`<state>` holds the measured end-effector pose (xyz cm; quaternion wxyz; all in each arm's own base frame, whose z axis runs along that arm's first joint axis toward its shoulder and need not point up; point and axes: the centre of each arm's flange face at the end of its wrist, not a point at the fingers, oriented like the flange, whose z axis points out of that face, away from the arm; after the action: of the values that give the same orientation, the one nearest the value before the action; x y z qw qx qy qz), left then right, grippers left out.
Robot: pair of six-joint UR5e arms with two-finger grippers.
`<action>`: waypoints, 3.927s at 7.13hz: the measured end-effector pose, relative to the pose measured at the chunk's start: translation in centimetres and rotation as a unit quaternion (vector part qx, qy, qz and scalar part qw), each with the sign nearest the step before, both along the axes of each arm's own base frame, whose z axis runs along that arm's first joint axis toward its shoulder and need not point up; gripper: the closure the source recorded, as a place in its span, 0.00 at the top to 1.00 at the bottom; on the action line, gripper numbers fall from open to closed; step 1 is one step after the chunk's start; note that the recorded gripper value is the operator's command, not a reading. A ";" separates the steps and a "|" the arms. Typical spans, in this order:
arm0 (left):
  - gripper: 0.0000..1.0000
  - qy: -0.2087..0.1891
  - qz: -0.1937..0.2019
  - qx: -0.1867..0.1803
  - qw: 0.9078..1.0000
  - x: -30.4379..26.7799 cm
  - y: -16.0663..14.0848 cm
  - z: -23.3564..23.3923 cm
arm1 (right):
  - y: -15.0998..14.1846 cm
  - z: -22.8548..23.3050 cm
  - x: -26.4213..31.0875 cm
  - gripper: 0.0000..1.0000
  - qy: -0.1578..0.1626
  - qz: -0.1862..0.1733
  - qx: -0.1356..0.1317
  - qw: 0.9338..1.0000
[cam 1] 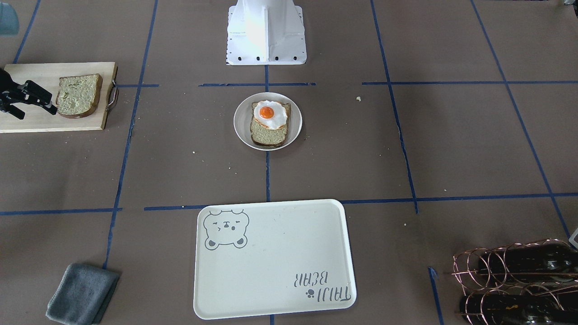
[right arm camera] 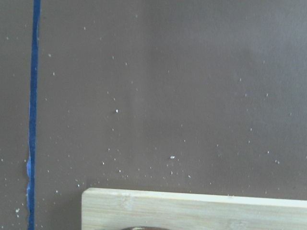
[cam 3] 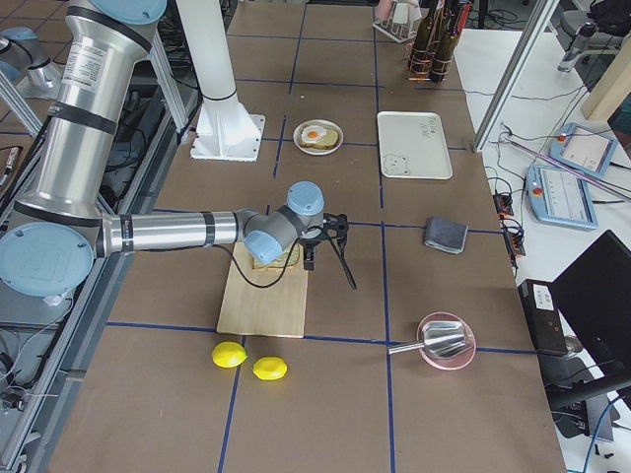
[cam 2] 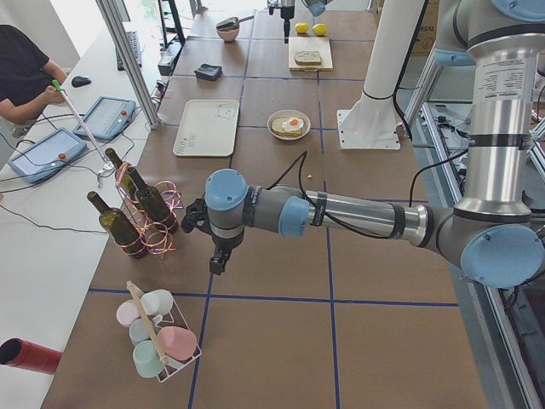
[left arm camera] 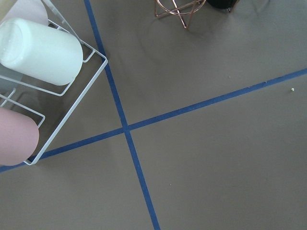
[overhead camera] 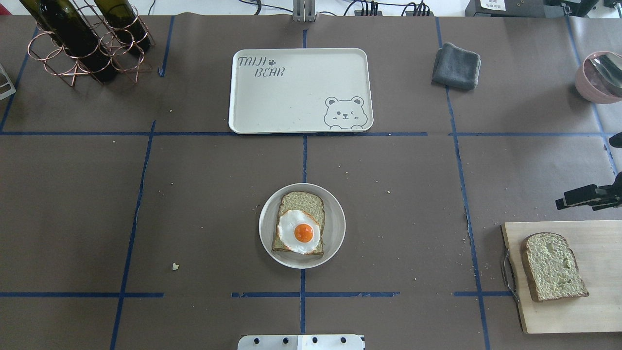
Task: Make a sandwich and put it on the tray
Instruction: 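Grasp the bread slice on the wooden board with the right gripper, then lift the bread slice and carry it over the egg-topped bread on the plate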
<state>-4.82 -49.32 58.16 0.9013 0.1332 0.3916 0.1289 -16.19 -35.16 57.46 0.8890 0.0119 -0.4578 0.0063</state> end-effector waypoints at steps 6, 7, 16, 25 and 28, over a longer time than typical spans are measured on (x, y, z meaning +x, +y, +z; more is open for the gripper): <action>1.00 0.000 0.000 0.004 1.000 0.0 0.0 0.2 | 5.6 4.5 -1.5 0.69 -0.023 0.014 -0.065 0.998; 1.00 0.000 0.000 0.006 1.000 0.0 0.0 0.0 | 5.9 5.1 -1.4 0.68 -0.019 0.012 -0.070 0.997; 1.00 0.000 0.000 0.012 1.000 0.0 0.0 -0.3 | 7.4 5.9 -2.1 0.41 -0.028 -0.011 -0.061 0.998; 1.00 0.001 -0.001 0.030 1.000 -0.1 0.1 -2.1 | 7.9 3.4 -1.1 0.00 -0.105 0.001 -0.018 0.994; 1.00 0.001 -0.002 0.044 0.999 -0.1 0.2 -3.6 | 6.3 -1.0 -2.3 0.00 -0.185 0.030 -0.014 0.982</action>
<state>-4.94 -49.07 54.51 0.8942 0.1739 0.3866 0.1441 -18.47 -28.85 56.50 0.7885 0.0120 -0.6136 0.0413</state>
